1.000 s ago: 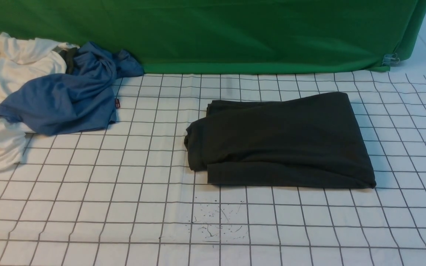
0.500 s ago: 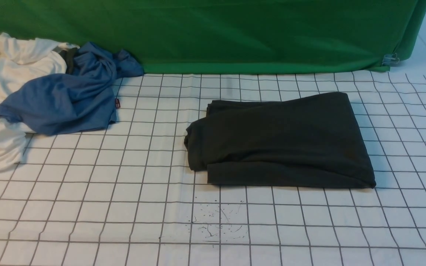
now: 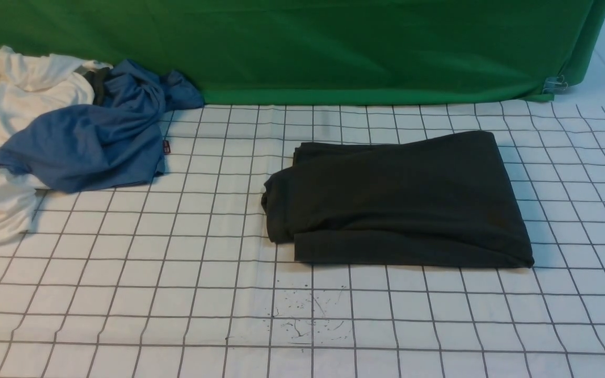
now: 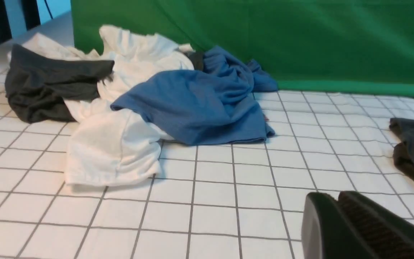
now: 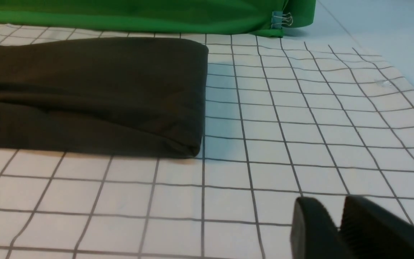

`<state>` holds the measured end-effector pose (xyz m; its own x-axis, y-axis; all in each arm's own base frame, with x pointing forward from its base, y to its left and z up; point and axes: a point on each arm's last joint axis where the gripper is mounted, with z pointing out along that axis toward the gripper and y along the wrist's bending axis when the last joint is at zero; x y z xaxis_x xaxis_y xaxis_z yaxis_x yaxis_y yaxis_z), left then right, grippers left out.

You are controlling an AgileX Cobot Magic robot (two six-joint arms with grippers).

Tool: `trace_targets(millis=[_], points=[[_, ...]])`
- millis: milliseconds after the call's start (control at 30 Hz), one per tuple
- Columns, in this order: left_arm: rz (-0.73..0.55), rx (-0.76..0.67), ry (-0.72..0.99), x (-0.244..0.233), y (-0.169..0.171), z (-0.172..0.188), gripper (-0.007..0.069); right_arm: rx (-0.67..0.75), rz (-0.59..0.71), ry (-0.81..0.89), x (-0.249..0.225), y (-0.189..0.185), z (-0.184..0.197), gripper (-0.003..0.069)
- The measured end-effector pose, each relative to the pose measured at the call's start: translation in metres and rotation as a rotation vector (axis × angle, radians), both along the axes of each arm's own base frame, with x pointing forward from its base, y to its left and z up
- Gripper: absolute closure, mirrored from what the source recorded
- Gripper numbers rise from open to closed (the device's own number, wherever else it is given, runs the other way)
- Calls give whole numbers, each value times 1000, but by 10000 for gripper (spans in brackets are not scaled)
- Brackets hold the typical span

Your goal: Fold a long-sleeved shirt over a white checkered tablecloth.

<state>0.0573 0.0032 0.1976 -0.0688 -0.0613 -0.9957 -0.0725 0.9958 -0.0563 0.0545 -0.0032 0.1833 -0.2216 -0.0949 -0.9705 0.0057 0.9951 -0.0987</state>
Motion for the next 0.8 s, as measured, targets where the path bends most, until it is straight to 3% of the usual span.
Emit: trace_targets(millis=[400,800], points=[[-45,52,77,-1,-3,-7,633,0,0,2,0,0,0,459],[4,91,82,-1,1,-7,633,0,0,2,0,0,0,430]])
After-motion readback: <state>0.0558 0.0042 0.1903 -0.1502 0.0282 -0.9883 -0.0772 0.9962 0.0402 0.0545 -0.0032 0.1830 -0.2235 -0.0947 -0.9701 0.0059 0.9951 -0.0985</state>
